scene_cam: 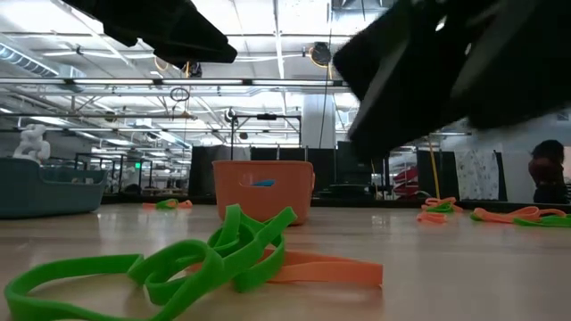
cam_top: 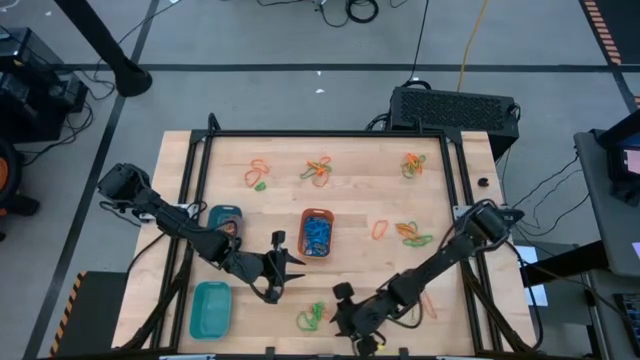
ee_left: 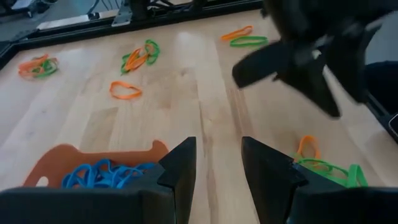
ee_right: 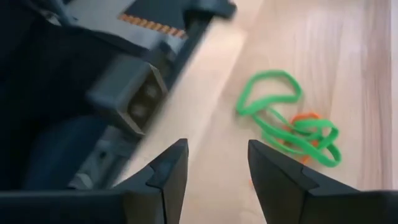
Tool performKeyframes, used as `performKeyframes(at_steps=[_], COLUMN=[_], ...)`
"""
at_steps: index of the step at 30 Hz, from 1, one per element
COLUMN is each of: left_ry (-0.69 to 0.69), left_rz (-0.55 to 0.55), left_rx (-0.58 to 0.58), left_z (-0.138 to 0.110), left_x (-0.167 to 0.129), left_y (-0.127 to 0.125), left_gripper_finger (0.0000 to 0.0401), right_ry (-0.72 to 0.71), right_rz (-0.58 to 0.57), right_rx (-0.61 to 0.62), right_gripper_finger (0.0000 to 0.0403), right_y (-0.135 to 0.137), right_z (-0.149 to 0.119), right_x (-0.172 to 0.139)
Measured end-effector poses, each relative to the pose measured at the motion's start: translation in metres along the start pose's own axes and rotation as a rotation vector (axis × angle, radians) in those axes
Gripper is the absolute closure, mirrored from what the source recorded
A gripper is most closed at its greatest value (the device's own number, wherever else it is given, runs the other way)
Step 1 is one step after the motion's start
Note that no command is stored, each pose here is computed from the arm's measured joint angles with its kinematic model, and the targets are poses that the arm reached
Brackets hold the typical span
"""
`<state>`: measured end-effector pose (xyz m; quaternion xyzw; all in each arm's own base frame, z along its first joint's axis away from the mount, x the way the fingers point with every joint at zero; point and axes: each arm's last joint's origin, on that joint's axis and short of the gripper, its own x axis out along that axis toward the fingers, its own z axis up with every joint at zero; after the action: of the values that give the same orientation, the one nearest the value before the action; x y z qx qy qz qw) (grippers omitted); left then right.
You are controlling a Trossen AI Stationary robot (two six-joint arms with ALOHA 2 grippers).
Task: Sort rubber bands into baskets
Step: Put the orange rubber band into the blue bin
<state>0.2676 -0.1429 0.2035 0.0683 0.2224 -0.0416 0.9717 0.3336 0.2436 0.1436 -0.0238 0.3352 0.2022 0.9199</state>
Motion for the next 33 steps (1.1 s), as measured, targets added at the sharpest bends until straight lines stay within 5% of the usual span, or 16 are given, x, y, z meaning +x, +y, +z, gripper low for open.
performKeyframes(at_steps=[21,30,33], left_ry=[0.001,0.002,0.004], left_rz=[0.000,0.001,0.000], left_rx=[0.029,0.030,0.030], left_z=[0.000,0.000,0.000], left_x=[0.000,0.000,0.000], left_y=[0.000,0.000,0.000], left_gripper_finger=[0.0264,0.0264,0.0264], right_ry=[0.044,0.110,0.164], right_rz=[-0.057,-0.119,-0.131], right_rx=[0.050,0.105,0.092], right_gripper_finger=[0.0247,0.0386,0.0392], right_y=[-0.025,-0.035,-0.036], right_z=[-0.026,-0.029,-0.024], right_x=[0.037,0.034,0.020])
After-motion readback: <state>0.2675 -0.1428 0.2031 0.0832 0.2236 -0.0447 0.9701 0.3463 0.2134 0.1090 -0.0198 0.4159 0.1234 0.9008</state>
